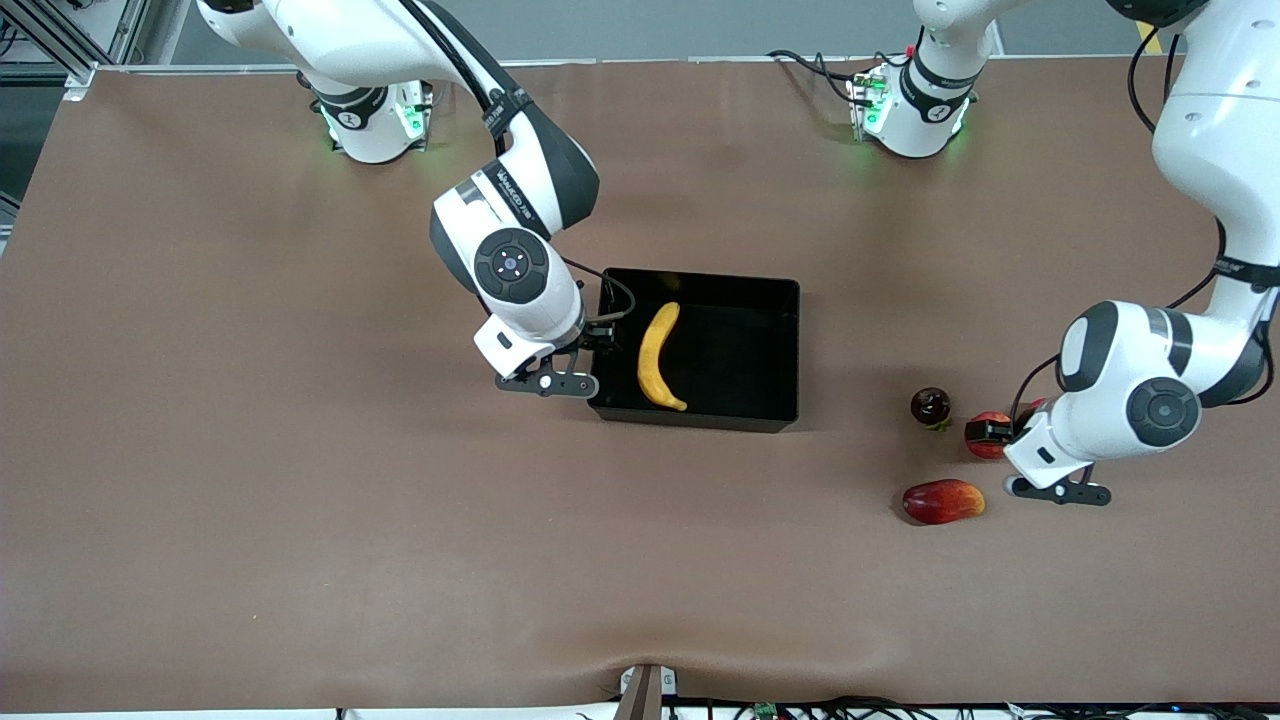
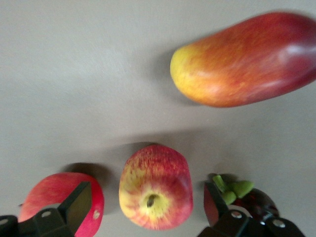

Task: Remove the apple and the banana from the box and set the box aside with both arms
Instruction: 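Reach the left gripper to the banana while the right gripper grips the tray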

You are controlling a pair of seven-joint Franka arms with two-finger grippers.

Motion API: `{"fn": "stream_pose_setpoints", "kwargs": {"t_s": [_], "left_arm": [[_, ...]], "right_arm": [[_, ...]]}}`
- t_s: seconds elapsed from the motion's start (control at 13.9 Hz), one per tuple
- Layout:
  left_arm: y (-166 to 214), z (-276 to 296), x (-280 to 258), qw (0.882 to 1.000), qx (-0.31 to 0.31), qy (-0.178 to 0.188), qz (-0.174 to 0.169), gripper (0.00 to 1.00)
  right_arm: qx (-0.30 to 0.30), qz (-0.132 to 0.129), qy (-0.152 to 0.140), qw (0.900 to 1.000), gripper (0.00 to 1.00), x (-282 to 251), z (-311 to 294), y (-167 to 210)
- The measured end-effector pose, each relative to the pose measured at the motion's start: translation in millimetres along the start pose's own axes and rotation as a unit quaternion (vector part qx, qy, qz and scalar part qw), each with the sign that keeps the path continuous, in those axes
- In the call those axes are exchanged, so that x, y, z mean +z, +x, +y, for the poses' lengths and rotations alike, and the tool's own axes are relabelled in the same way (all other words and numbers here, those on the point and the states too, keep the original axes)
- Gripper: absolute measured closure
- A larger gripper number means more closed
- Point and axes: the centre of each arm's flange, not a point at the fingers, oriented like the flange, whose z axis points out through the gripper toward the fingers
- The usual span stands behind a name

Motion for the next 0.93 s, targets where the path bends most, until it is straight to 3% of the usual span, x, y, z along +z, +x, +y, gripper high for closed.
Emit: {"fn": "stream_pose_setpoints", "kwargs": {"t_s": [0.43,0.93], "left_arm": [[-14,113,-116,1.0,0.009,0.001,0.007,0.0],[-59,320,-122,0.999,-0.031,-0.013,-0.001,0.0]], "right_arm": [[0.008,-0.006,-0.005,1.0,0.0,-15,13,2],[0.01,-0.008,-0.024,1.0,0.0,-8,26,4]]}}
